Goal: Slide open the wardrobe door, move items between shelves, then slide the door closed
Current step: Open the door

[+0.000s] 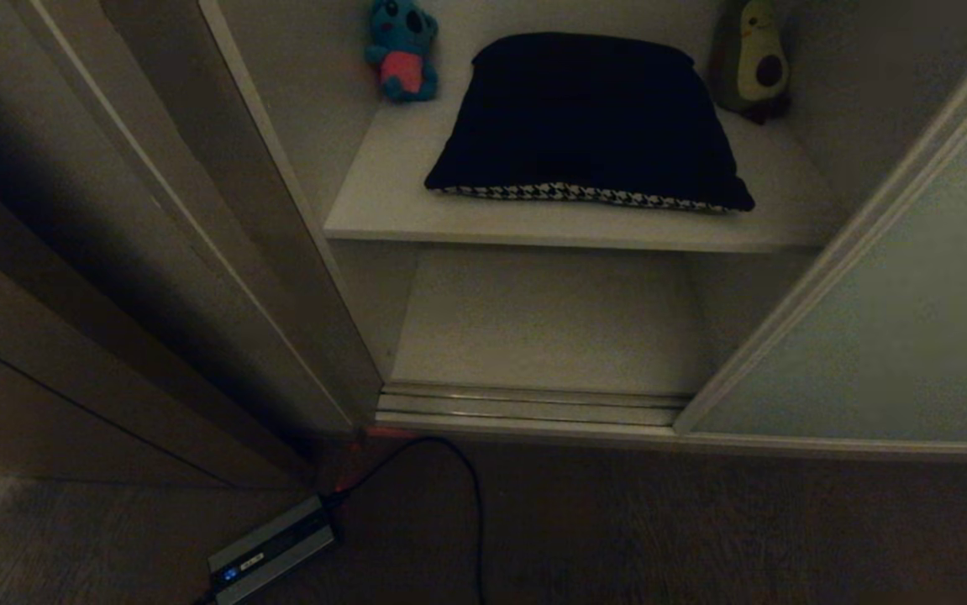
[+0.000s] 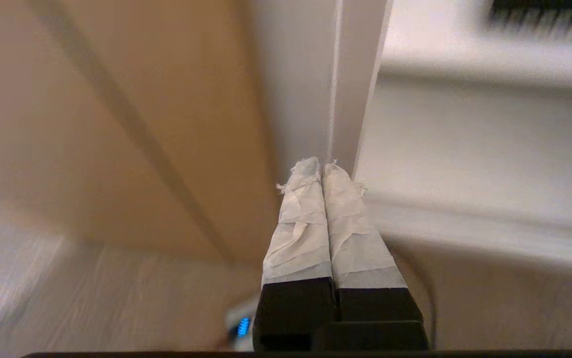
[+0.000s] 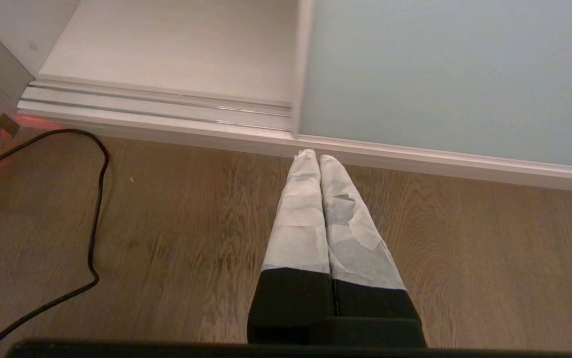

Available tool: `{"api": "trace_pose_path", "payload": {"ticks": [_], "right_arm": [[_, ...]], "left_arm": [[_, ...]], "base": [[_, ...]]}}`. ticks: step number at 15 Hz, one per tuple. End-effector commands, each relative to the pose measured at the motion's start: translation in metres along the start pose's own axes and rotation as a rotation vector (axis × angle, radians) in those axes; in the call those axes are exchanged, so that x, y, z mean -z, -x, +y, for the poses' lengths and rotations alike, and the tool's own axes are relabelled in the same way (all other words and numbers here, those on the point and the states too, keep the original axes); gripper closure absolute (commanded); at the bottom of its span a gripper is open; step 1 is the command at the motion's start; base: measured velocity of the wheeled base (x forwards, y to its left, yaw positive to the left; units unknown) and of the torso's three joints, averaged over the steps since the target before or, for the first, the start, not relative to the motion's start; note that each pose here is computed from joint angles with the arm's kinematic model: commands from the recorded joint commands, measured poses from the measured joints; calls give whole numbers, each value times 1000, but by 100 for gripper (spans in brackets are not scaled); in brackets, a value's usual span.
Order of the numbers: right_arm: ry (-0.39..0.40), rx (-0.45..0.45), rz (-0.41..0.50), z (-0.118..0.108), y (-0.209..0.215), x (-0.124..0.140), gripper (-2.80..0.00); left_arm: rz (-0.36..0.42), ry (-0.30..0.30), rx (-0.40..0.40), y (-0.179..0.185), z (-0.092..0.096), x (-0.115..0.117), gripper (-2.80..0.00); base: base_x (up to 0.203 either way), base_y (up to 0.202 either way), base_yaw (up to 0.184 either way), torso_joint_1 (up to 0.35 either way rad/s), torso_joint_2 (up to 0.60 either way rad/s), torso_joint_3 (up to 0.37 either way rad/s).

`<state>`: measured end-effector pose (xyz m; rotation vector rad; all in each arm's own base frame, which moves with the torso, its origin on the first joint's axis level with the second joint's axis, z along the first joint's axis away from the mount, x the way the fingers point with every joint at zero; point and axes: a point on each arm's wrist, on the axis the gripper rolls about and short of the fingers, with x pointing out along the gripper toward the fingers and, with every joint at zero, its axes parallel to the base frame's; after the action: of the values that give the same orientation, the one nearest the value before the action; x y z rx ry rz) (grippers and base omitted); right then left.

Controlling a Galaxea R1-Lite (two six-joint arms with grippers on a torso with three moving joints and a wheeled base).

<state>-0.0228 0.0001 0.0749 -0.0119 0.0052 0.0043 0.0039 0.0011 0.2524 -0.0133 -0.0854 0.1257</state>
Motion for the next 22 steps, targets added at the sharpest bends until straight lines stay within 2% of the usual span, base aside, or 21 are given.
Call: {"api": "trace_pose_path", "payload": {"ticks": [1, 4, 6, 8, 10, 12, 16, 18, 20, 22], "right_arm": [[0, 0, 2, 0, 0, 1, 0], [0, 0, 2, 0, 0, 1, 0], [0, 0, 2, 0, 0, 1, 0], [0, 0, 3, 0, 0, 1, 0], [0, 0, 1, 0, 0, 1, 0], [0, 0, 2, 0, 0, 1, 0], [0, 0, 3, 0, 0, 1, 0], [0, 0, 2, 0, 0, 1, 0], [0, 0, 4, 0, 0, 1, 0], [0, 0, 2, 0, 0, 1, 0]], "left_arm": [[-60, -7, -21, 36, 0, 41, 0], [70, -12, 19, 26, -1, 83, 0], [66, -34, 69, 23, -1, 89, 0], [68, -80, 85, 21, -1, 97, 0], [29, -72, 119, 20, 1, 95, 0], [36, -96, 80, 19, 1, 102, 0], [39, -110, 109, 17, 1, 110, 0], [43, -110, 71, 17, 0, 111, 0], [59, -105, 124, 16, -1, 117, 0], [55, -104, 212, 18, 0, 122, 0]], "base": [[0, 0, 0, 0, 0, 0], [0, 0, 0, 0, 0, 0], [0, 0, 0, 0, 0, 0], [0, 0, 0, 0, 0, 0], [0, 0, 0, 0, 0, 0], [0, 0, 0, 0, 0, 0], [0, 0, 0, 0, 0, 0], [0, 0, 0, 0, 0, 0], [0, 0, 0, 0, 0, 0], [0, 0, 0, 0, 0, 0]]}}
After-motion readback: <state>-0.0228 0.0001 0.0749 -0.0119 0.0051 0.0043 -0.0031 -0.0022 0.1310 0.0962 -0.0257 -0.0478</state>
